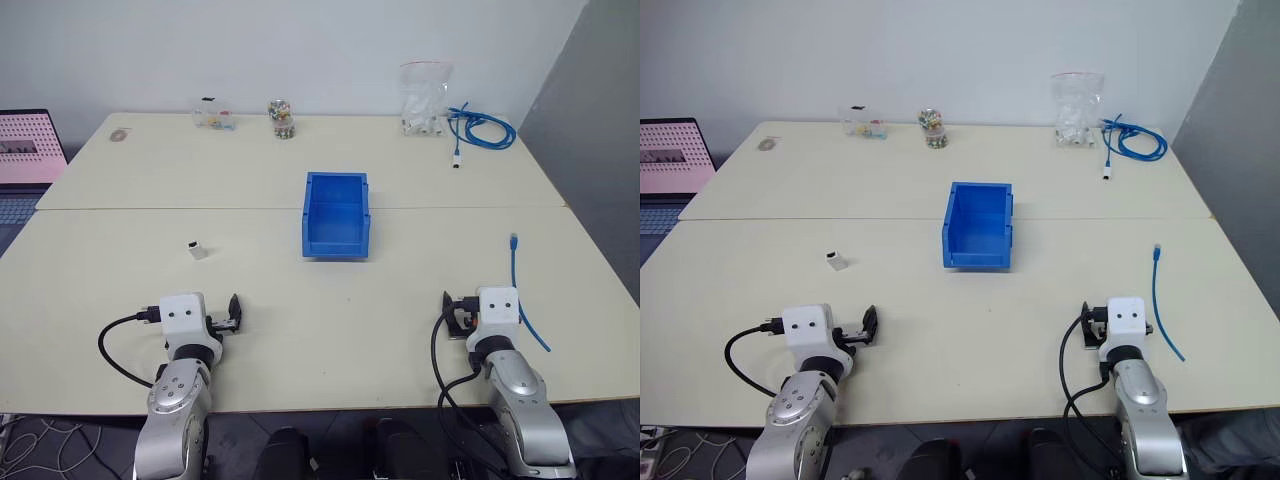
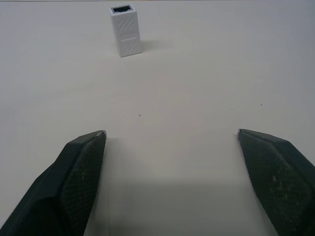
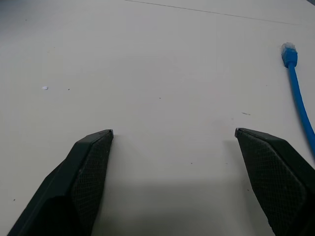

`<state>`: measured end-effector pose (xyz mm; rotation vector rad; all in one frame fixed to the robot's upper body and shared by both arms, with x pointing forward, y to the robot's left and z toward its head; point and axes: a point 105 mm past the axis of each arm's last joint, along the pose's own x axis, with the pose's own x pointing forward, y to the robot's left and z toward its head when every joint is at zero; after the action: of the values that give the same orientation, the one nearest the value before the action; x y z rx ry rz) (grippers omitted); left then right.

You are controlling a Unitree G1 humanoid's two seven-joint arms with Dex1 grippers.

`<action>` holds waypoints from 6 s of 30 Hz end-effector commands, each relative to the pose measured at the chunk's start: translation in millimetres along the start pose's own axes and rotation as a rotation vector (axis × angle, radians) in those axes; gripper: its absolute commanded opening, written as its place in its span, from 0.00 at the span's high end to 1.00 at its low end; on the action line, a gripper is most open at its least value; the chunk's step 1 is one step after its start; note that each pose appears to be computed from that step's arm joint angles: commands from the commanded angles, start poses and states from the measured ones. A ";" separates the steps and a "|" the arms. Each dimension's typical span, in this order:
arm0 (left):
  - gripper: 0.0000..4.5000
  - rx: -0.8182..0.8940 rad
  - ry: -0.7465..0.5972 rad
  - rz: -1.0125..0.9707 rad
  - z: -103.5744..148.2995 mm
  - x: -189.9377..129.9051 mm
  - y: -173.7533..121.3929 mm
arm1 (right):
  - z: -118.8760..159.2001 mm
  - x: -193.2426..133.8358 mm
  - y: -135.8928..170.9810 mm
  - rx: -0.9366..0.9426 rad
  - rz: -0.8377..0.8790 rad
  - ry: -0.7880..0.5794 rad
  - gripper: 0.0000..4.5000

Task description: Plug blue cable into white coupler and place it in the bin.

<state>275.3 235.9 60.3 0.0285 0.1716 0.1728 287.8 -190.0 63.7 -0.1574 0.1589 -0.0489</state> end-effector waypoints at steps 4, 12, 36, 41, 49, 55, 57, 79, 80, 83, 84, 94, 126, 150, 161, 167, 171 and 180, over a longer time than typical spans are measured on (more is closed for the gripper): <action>0.00 -0.027 -0.054 0.030 13.1 -5.1 3.8 | 4.6 -3.9 -3.8 -0.010 -0.018 -0.016 0.06; 0.00 -0.019 -0.049 0.031 12.7 -6.3 4.1 | 4.0 -4.8 -2.9 -0.006 -0.021 -0.012 0.06; 0.00 0.266 -0.338 -1.083 121.8 -20.2 -160.7 | 64.4 36.9 -60.1 -0.067 -0.150 -0.064 0.06; 0.00 0.434 -0.310 -1.467 116.4 -31.9 -210.9 | 56.5 65.2 -78.7 -0.018 -0.132 0.028 0.06; 0.00 0.489 -0.338 -1.550 118.1 -8.6 -240.8 | 41.9 87.4 -89.6 0.102 -0.104 0.113 0.06; 0.00 0.505 -0.329 -1.572 112.0 -6.2 -234.8 | 25.7 87.1 -107.9 0.162 -0.146 0.162 0.06; 0.00 0.484 -0.333 -1.559 113.2 -4.8 -233.0 | 19.0 86.1 -104.5 0.260 -0.118 0.181 0.06; 0.00 0.466 -0.444 -1.525 141.9 -18.5 -238.2 | 16.8 89.8 -90.2 0.266 -0.074 0.135 0.99; 0.00 0.467 -0.446 -1.529 142.0 -20.3 -237.8 | 20.6 90.1 -85.6 0.261 -0.061 0.125 0.99; 0.00 0.477 -0.440 -1.512 137.7 -20.1 -228.9 | 34.5 88.1 -76.0 0.167 -0.014 0.088 0.99; 0.00 0.478 -0.436 -1.493 136.8 -18.7 -222.2 | 41.0 86.8 -73.9 0.099 0.008 0.073 0.99; 0.00 0.347 -0.230 -1.070 90.6 -44.1 -92.6 | 92.0 14.2 66.0 -0.225 1.013 0.026 0.99; 0.00 0.300 -0.010 -0.795 31.6 -90.3 -31.6 | 82.8 -19.9 143.2 -0.115 1.240 -0.072 0.14; 0.08 0.793 0.235 -1.585 1.3 23.6 -43.0 | 76.0 -77.8 79.9 0.039 0.870 0.001 0.13; 0.54 0.802 0.288 -1.608 -11.2 19.0 -34.6 | 72.4 -74.4 74.7 0.015 0.863 0.026 0.13; 0.83 0.776 0.340 -1.601 -27.1 12.3 -30.0 | 75.1 -69.1 79.1 0.055 0.864 0.028 0.13; 0.95 0.733 0.356 -1.603 -30.7 5.9 -30.7 | 75.5 -67.8 78.8 0.057 0.867 0.034 0.13; 0.95 -0.299 0.370 -1.549 69.3 -26.2 -137.7 | 82.1 -91.2 100.0 0.395 1.100 0.140 0.13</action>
<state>293.8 108.3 86.0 -0.3264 0.5297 -1.2987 225.3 -76.7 136.0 0.2674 0.3277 0.9271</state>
